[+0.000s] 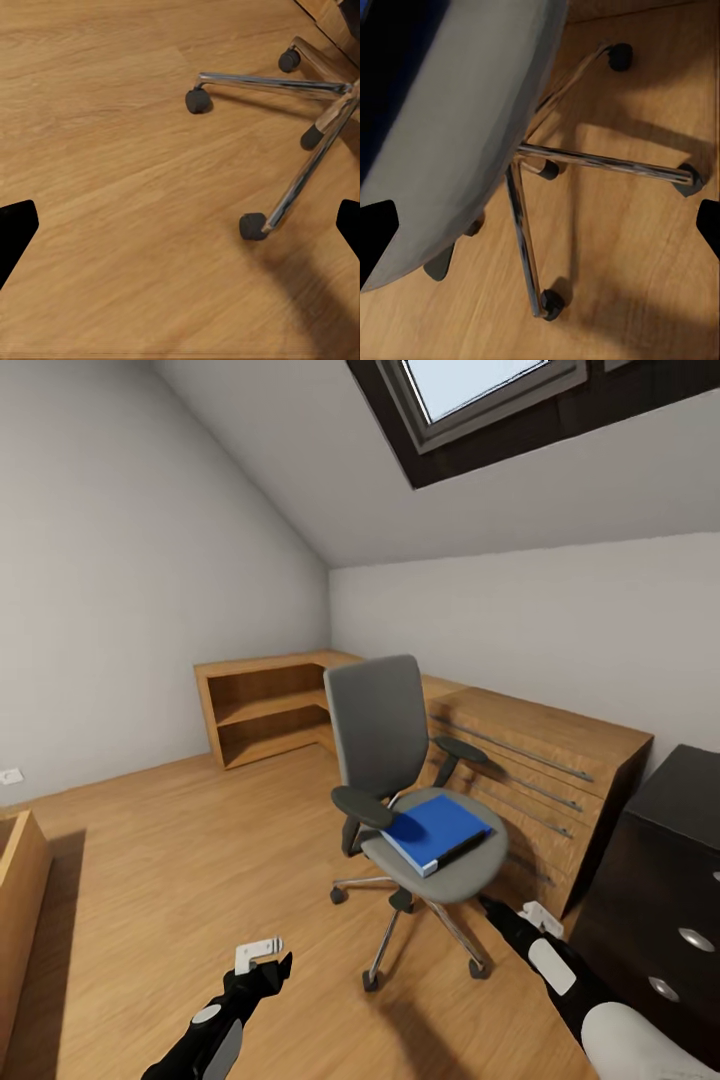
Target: In the bedroom, organize the workspace by keeping the computer under the desk, ensuring the monitor is on the desk, placing the keyboard on the desk next to the monitor, placing the mouse on the desk next to the keyboard, moving the folder from the swivel chair onto the desk next to the mouse, stacking the notebook on top of the folder with the pen on top of the notebook, and positioning the swivel chair next to the desk.
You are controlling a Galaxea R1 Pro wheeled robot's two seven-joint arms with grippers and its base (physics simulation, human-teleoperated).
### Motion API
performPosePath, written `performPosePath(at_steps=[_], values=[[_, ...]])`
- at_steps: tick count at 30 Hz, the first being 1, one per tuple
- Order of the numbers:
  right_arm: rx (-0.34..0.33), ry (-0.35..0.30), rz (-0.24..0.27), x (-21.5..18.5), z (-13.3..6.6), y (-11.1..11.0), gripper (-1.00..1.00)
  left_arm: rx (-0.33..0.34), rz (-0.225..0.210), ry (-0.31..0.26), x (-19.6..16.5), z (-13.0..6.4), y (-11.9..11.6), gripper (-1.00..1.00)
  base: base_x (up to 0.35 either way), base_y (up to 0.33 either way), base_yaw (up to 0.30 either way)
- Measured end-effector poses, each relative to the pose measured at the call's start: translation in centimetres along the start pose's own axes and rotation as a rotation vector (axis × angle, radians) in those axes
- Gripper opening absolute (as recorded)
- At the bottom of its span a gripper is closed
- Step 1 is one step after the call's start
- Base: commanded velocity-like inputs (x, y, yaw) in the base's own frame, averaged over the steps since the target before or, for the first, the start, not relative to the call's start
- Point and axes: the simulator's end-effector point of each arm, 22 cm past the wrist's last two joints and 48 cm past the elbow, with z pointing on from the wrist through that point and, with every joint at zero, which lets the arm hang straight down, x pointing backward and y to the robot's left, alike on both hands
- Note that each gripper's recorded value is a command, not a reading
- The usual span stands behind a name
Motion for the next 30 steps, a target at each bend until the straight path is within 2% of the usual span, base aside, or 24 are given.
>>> performPosePath(at_steps=[3, 6, 9, 10, 13, 16, 20, 26, 30], values=[[0.023, 0.007, -0.042, 0.4, -0.3, -0.6, 1.0, -0.001, 0.0, 0.003, -0.4, -0.3, -0.1, 1.0, 0.0, 0.0, 0.0], [0.057, 0.018, -0.111, 1.1, -0.6, -1.7, 1.0, -0.002, -0.001, 0.005, -0.9, -0.6, -0.2, 1.0, 0.0, 0.0, 0.0], [0.087, 0.015, -0.198, 1.6, -1.0, -2.9, 1.0, -0.004, -0.001, 0.007, -1.4, -0.8, -0.3, 1.0, 0.0, 0.0, 0.0], [0.096, 0.001, -0.257, 1.9, -1.3, -3.4, 1.0, -0.005, -0.001, 0.008, -1.5, -0.9, -0.3, 1.0, 0.0, 0.0, 0.0], [0.094, -0.03, -0.338, 2.0, -1.7, -3.2, 1.0, -0.007, -0.002, 0.009, -2.0, -1.2, -0.3, 1.0, 0.0, 0.0, 0.0], [0.085, -0.052, -0.396, 2.3, -2.1, -2.7, 1.0, -0.01, -0.003, 0.014, -2.3, -1.5, -0.3, 1.0, 0.0, 0.0, 0.0], [0.089, -0.043, -0.445, 3.5, -2.9, -3.0, 1.0, -0.015, -0.006, 0.048, -1.5, -2.0, -0.3, 1.0, 0.0, 0.0, 0.0], [0.101, -0.021, -0.463, 4.1, -3.8, -3.2, 1.0, -0.023, -0.01, 0.094, 0.0, -2.8, -0.2, 1.0, 0.0, 0.0, 0.0], [0.11, -0.007, -0.468, 4.4, -4.6, -3.6, 1.0, -0.03, -0.011, 0.101, 0.7, -3.5, -0.1, 1.0, 0.0, 0.0, 0.0]])
